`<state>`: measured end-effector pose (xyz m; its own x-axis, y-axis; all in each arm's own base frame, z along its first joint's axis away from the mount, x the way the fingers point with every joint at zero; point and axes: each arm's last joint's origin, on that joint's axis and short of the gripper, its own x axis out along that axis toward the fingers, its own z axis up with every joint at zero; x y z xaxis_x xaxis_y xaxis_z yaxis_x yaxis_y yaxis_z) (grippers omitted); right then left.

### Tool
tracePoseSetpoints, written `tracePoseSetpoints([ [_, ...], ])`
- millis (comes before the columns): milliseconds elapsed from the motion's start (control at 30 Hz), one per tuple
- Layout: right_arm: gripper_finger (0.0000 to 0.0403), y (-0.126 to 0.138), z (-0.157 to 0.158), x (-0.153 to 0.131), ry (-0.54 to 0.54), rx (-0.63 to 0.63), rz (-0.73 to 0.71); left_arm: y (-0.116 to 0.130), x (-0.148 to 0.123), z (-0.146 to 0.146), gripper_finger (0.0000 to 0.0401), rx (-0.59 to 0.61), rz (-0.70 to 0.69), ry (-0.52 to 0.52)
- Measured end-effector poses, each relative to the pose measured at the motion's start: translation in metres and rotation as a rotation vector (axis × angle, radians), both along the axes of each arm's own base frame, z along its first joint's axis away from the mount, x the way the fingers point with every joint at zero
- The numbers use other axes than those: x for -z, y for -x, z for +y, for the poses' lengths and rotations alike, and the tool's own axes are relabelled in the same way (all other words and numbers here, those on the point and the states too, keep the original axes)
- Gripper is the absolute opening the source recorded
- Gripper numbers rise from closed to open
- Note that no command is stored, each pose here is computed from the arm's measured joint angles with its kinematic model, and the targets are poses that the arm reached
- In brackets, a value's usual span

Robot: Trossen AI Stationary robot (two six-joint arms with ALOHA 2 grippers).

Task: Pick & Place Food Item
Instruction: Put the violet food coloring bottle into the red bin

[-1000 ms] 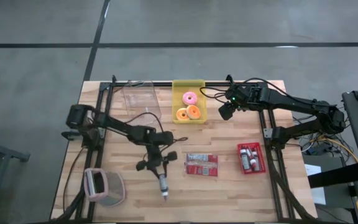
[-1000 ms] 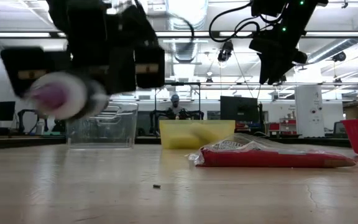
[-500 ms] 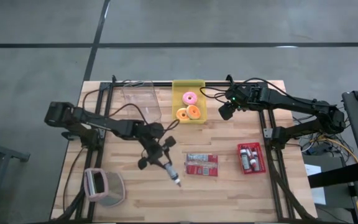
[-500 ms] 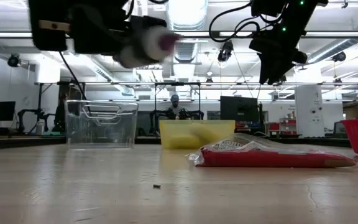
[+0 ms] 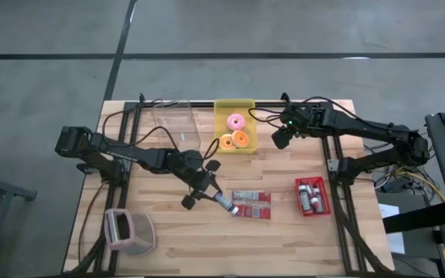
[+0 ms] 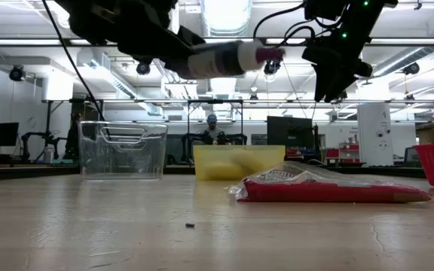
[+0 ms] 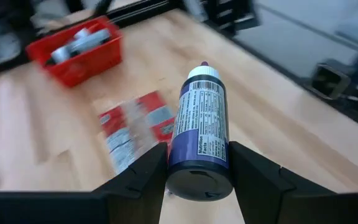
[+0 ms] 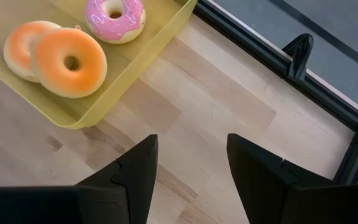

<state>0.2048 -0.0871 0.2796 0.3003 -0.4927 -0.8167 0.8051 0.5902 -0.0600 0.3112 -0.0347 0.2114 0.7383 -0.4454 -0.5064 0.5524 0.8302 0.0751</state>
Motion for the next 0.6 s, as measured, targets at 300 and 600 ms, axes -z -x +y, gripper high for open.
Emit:
tracePoseSetpoints([
  [300, 0.0189, 0.0, 0.0, 0.0, 0.0, 0.0, 0.0, -0.004, -0.002, 0.006, 0.0161, -0.321, 0.039, 0.073],
  [600, 0.0189, 0.0, 0.0, 0.0, 0.0, 0.0, 0.0, -0.003, -0.015, 0.015, 0.0161, -0.631, -0.063, 0.018],
])
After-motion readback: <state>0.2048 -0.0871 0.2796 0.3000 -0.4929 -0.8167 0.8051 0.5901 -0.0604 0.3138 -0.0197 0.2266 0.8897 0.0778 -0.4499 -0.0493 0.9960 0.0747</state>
